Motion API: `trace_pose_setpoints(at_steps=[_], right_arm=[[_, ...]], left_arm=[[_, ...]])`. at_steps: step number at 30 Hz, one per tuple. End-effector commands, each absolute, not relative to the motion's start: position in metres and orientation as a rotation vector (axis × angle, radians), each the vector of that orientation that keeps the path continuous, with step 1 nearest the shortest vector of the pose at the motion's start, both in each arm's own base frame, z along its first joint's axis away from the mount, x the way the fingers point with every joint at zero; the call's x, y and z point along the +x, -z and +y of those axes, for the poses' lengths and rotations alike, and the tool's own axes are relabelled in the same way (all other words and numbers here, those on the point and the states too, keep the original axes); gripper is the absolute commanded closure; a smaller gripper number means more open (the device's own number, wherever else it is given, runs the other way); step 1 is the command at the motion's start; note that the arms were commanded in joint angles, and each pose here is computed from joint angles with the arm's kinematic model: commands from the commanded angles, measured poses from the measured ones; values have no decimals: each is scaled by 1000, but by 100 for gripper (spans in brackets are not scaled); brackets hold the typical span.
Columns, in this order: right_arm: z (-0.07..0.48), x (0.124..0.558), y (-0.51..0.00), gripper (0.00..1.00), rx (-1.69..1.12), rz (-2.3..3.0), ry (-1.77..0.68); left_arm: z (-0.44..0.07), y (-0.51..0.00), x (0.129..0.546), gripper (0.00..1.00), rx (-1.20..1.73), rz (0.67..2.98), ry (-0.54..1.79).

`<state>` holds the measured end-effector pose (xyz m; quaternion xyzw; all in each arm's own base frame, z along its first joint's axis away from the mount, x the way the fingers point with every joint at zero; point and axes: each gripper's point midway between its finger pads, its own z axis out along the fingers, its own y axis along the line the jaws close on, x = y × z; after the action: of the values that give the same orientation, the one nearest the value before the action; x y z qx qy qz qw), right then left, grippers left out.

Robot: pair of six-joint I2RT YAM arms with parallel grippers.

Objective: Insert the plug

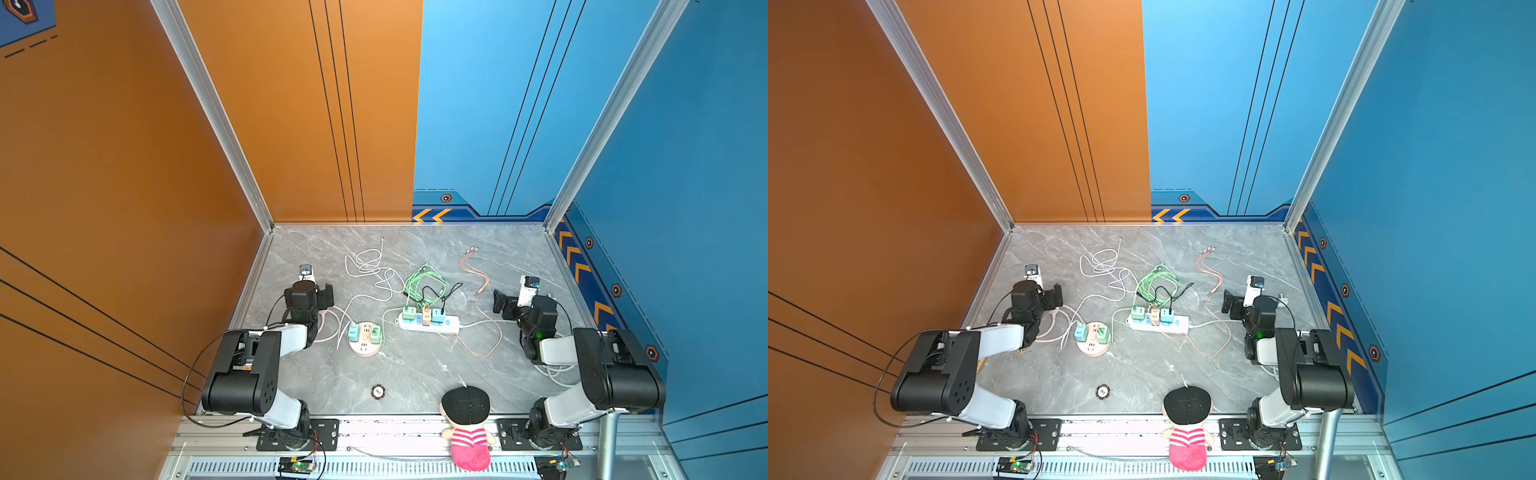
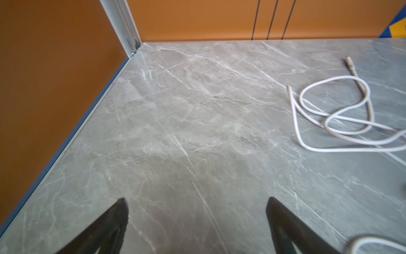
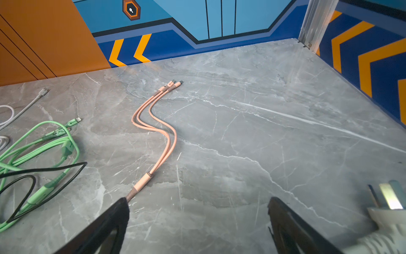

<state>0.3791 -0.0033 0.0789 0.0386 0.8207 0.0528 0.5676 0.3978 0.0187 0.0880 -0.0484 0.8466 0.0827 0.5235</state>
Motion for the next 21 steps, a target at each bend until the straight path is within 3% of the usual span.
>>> trace_pose_setpoints(at_steps=[1,6,21], right_arm=[[-4,387,-97,0,50,1858,-77],[2,388,-97,0,21,1859,-83],[-2,394,-94,0,47,1895,-59]], left_arm=[[13,-98,398,2,-73,1953,-210],[14,-98,386,2,-85,1830,-231],[32,-94,389,2,-179,1874,-255]])
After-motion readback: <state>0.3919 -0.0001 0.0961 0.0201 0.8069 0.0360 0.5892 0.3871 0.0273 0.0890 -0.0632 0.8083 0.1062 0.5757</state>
